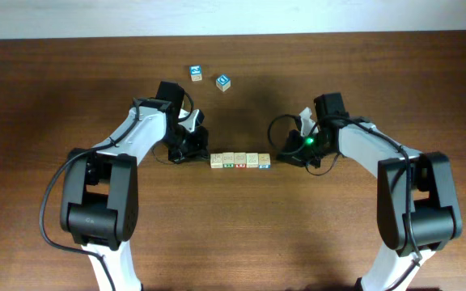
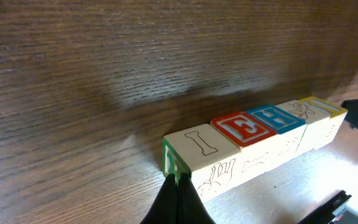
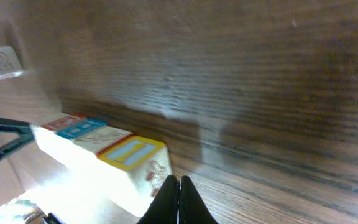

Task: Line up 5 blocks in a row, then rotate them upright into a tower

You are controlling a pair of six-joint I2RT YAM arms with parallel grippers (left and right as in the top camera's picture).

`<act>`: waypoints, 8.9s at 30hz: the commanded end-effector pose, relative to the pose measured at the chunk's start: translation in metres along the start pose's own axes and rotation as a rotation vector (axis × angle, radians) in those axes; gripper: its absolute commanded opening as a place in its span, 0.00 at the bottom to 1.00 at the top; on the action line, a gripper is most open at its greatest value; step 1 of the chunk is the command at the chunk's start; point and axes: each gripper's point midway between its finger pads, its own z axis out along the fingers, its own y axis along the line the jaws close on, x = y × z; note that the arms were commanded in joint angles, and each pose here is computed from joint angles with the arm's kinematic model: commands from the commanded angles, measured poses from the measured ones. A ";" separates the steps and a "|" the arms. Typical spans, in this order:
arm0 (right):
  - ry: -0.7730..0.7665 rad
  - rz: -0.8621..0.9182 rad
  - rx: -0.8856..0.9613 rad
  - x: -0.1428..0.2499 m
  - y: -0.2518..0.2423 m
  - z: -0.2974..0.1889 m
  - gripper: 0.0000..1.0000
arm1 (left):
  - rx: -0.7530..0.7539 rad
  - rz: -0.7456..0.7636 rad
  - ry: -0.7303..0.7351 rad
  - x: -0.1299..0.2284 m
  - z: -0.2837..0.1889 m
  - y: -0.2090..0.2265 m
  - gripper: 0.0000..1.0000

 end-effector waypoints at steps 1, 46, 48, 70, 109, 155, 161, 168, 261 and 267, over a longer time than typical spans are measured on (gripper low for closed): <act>0.006 -0.018 -0.028 0.006 0.002 0.001 0.04 | -0.004 -0.013 0.010 0.002 0.004 0.003 0.00; 0.064 -0.133 -0.157 0.017 0.038 0.018 0.04 | 0.002 -0.025 0.006 0.001 0.004 0.002 0.00; 0.064 -0.101 -0.137 0.017 0.033 0.020 0.04 | 0.001 -0.025 0.006 0.001 0.004 0.002 0.00; 0.003 -0.084 -0.469 0.003 0.004 -0.020 0.05 | 0.044 -0.049 0.003 -0.001 0.002 0.006 0.00; -0.086 -0.116 -0.306 -0.019 0.027 0.018 0.04 | 0.051 -0.067 -0.021 -0.002 0.011 0.011 0.00; 0.034 -0.116 -0.419 -0.004 0.014 -0.005 0.04 | 0.075 -0.020 -0.012 0.000 0.009 0.009 0.00; 0.088 -0.093 -0.501 0.004 0.011 0.012 0.05 | 0.080 -0.044 -0.035 -0.007 0.000 0.022 0.00; 0.080 -0.102 -0.503 0.002 0.011 0.012 0.05 | 0.163 0.000 -0.029 -0.007 -0.003 0.011 0.00; 0.165 -0.312 -0.448 0.021 0.114 0.030 0.05 | 0.059 0.013 -0.009 0.001 0.010 0.012 0.00; 0.165 -0.312 -0.371 0.023 0.110 0.037 0.04 | 0.059 0.013 -0.009 0.001 0.010 0.012 0.00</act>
